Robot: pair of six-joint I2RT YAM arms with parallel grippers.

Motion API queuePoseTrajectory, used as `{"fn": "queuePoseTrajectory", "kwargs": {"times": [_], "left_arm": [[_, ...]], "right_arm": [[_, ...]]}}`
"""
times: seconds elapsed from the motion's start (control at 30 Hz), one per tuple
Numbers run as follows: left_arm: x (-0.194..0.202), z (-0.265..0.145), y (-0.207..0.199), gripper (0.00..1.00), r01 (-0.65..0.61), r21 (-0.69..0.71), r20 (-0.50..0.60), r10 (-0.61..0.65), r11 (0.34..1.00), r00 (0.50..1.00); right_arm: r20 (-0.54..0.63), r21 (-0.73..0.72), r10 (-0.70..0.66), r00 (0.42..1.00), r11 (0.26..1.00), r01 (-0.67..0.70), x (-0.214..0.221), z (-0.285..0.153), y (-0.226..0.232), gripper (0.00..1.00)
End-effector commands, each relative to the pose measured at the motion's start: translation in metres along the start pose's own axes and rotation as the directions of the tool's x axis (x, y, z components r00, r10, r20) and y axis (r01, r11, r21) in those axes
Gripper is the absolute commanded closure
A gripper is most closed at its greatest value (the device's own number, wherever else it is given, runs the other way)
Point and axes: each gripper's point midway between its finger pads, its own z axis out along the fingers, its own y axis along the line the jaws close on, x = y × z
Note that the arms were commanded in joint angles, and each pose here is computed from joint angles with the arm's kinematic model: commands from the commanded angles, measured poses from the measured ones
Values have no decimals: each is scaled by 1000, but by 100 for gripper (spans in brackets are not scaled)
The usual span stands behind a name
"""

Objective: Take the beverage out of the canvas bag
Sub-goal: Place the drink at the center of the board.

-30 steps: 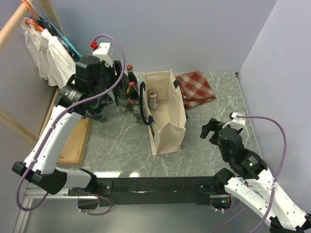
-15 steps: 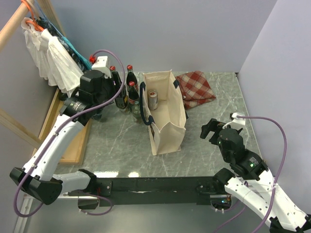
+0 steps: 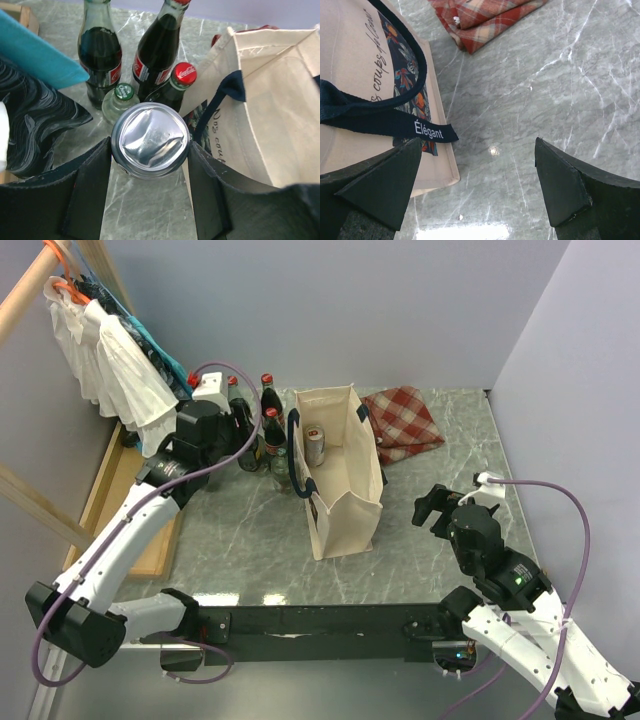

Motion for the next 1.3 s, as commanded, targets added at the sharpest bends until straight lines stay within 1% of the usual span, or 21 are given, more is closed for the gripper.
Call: {"fn": "queuePoseTrajectory", "kwargs": {"times": [0.0, 0.13, 0.37, 0.63, 0.77, 0.9, 1.0, 1.27], "left_arm": [[-53, -12, -13, 99, 75, 57, 197, -85, 996, 977], [-43, -10, -9, 99, 94, 59, 208, -105, 994, 973], [-17, 5, -3, 99, 102, 49, 173, -109, 994, 979], [0, 11, 5, 99, 104, 38, 189, -109, 994, 976], [12, 21, 7, 99, 101, 31, 165, -105, 994, 981], [20, 28, 8, 99, 105, 30, 161, -108, 994, 981], [18, 30, 8, 99, 110, 35, 189, -114, 993, 975], [30, 38, 16, 99, 100, 10, 194, -101, 995, 976]], "right_arm": [[40, -5, 16, 999, 1000, -16, -9, 0, 2, 0], [41, 0, 16, 999, 1000, -16, -9, 1, 2, 0], [34, 14, 9, 999, 1000, -10, -7, 2, 0, 0], [32, 27, 6, 999, 1000, -7, -7, 3, -2, 0], [27, 34, 3, 1000, 999, -4, -6, 4, -2, 0], [28, 37, 3, 1000, 999, -4, -6, 4, -3, 0], [33, 34, 6, 999, 999, -7, -7, 3, -2, 0], [27, 36, 0, 1000, 999, -1, -6, 4, -2, 0]]}}
